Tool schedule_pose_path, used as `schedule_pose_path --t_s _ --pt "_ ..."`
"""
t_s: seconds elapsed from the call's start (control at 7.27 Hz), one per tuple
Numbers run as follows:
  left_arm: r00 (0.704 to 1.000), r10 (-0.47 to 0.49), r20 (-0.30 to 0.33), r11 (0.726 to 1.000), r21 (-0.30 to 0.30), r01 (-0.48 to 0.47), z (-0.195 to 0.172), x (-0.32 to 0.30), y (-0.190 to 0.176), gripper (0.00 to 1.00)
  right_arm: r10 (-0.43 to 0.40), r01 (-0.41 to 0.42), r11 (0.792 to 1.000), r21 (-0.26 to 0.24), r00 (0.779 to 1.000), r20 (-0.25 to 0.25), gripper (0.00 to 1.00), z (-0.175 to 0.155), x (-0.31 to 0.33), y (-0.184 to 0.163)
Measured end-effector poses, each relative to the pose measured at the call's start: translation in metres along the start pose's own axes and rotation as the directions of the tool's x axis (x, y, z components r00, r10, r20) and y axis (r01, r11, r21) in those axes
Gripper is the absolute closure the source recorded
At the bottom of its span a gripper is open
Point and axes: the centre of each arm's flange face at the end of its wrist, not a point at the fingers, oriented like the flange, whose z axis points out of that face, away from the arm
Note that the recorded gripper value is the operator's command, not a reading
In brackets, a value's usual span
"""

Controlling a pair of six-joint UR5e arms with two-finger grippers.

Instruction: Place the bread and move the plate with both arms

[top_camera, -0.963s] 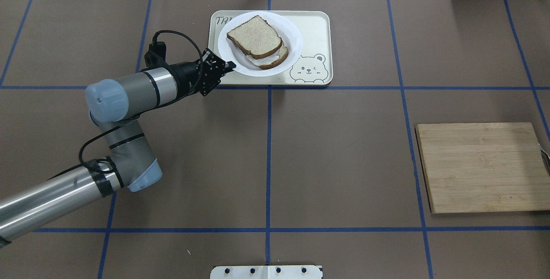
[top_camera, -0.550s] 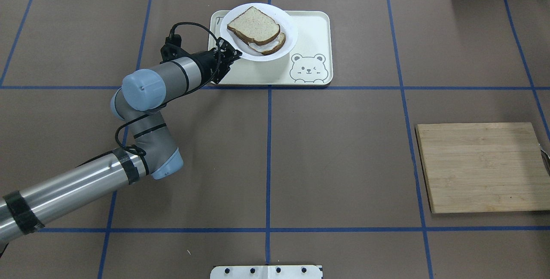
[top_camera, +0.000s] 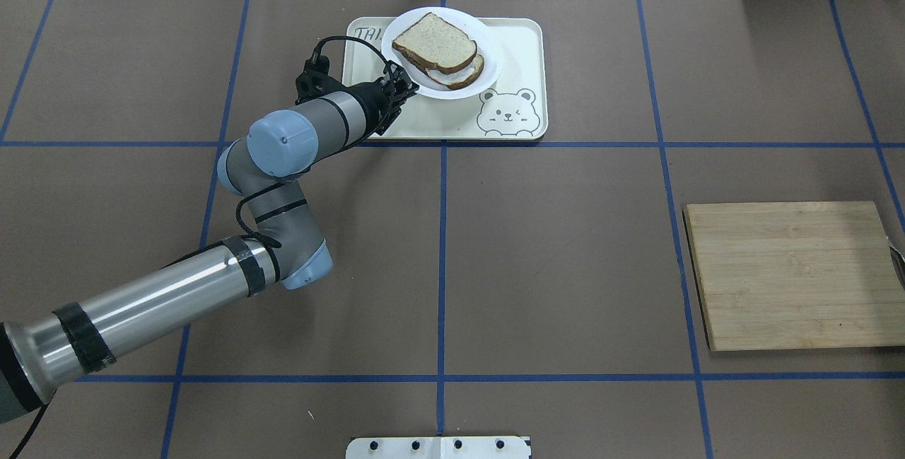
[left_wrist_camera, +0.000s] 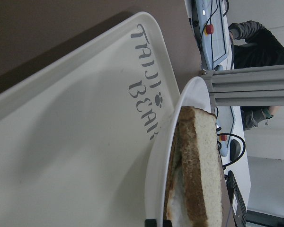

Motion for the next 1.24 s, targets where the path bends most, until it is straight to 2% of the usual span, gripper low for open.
schedule_pose_path --t_s 0.14,0.41,0.69,0.83,0.96,1.1,1.24 --pt "1.000 0.004 0.000 1.000 -0.007 -0.004 -0.001 -0.001 0.005 0.03 0.000 0.000 1.000 -0.001 1.000 0.000 0.00 0.000 0.000 0.000" --pt "0.999 0.031 -0.011 0.999 -0.025 -0.031 -0.008 0.000 0.012 0.03 -0.001 0.001 1.000 -0.001 1.000 0.000 0.00 0.001 0.000 0.000" --pt "0.997 0.070 -0.042 0.996 -0.054 -0.072 -0.034 0.002 0.010 0.03 -0.001 0.001 1.000 -0.002 1.000 0.000 0.00 0.001 0.001 0.001" --pt "0.994 0.104 -0.038 0.991 -0.085 -0.107 -0.047 0.003 0.010 0.02 -0.001 0.001 1.000 -0.003 1.000 0.000 0.00 0.001 0.001 0.001" --pt "0.981 0.196 -0.007 0.971 -0.137 -0.195 -0.063 -0.002 0.009 0.02 0.000 0.000 1.000 -0.004 1.000 0.001 0.00 0.002 0.001 0.002" --pt "0.934 0.358 0.019 0.916 -0.201 -0.347 -0.083 -0.011 0.007 0.02 0.001 -0.001 1.000 -0.005 1.000 0.001 0.00 0.003 0.002 0.002" --pt "0.845 0.533 0.044 0.823 -0.260 -0.505 -0.099 -0.014 0.006 0.02 0.002 -0.002 1.000 -0.007 1.000 0.001 0.00 0.003 0.002 0.003"
